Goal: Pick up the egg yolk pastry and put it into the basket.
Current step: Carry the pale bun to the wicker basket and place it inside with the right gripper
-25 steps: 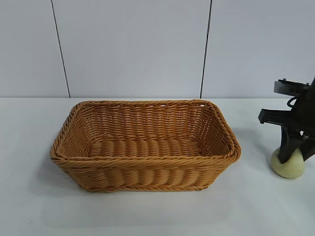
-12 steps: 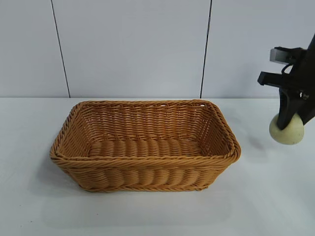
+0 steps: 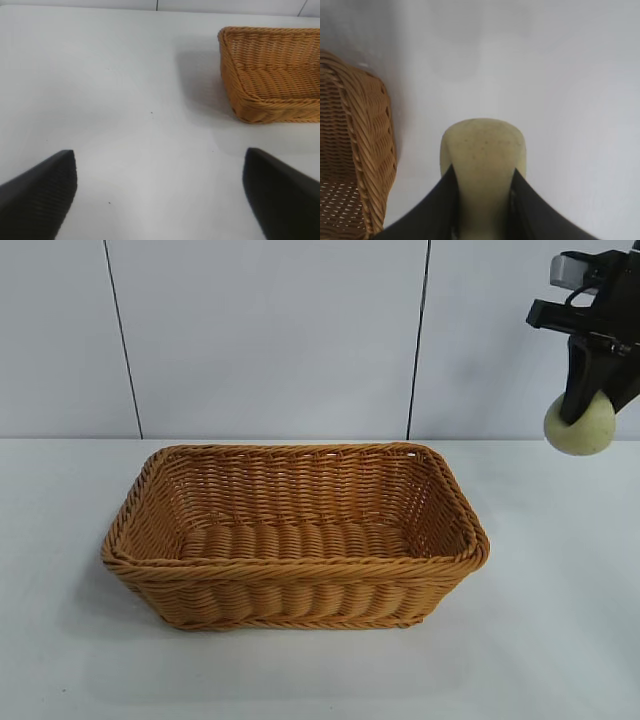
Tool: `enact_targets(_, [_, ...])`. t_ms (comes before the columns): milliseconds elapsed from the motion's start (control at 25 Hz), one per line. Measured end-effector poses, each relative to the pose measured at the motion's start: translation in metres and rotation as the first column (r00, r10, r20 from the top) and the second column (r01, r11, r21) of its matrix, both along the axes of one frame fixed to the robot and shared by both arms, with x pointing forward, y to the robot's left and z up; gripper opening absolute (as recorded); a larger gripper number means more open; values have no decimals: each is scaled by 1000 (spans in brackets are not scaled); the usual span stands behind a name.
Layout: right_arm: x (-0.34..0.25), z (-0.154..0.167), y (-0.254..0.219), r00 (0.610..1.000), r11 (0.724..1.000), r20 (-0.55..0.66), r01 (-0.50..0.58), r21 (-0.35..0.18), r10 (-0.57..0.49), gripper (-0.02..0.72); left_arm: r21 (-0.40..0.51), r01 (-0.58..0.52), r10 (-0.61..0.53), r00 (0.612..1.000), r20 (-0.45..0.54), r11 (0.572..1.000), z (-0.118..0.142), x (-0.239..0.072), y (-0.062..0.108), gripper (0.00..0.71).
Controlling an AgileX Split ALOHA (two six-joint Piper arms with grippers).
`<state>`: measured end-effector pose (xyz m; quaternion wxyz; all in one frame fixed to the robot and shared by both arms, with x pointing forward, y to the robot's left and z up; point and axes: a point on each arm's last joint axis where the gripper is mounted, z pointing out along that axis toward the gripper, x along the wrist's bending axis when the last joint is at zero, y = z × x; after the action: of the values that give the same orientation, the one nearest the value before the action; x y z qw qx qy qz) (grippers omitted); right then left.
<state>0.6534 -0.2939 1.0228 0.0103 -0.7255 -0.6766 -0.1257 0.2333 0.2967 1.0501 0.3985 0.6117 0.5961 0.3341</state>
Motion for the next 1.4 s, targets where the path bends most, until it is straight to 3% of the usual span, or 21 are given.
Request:
enact_targets(320, [-7, 1, 72, 985, 985, 5, -174, 0, 174, 158, 0, 0, 0, 1000, 0, 1000, 0, 0, 0, 694])
enact_targets(680, [-36, 3, 180, 908, 911, 73, -412, -3, 412, 158, -1, 0, 0, 1000, 0, 1000, 0, 0, 0, 694])
enact_targets(840, [-47, 4, 212, 875, 884, 141, -467, -5, 463, 158, -1, 0, 0, 1000, 0, 1000, 0, 0, 0, 694])
enact_targets(1040, [-47, -4, 225, 878, 890, 159, -457, 4, 451, 158, -1, 0, 0, 1000, 0, 1000, 0, 0, 0, 694])
enact_targets(1400, [-35, -63, 235, 899, 900, 47, -436, 19, 434, 158, -1, 0, 0, 1000, 0, 1000, 0, 0, 0, 694])
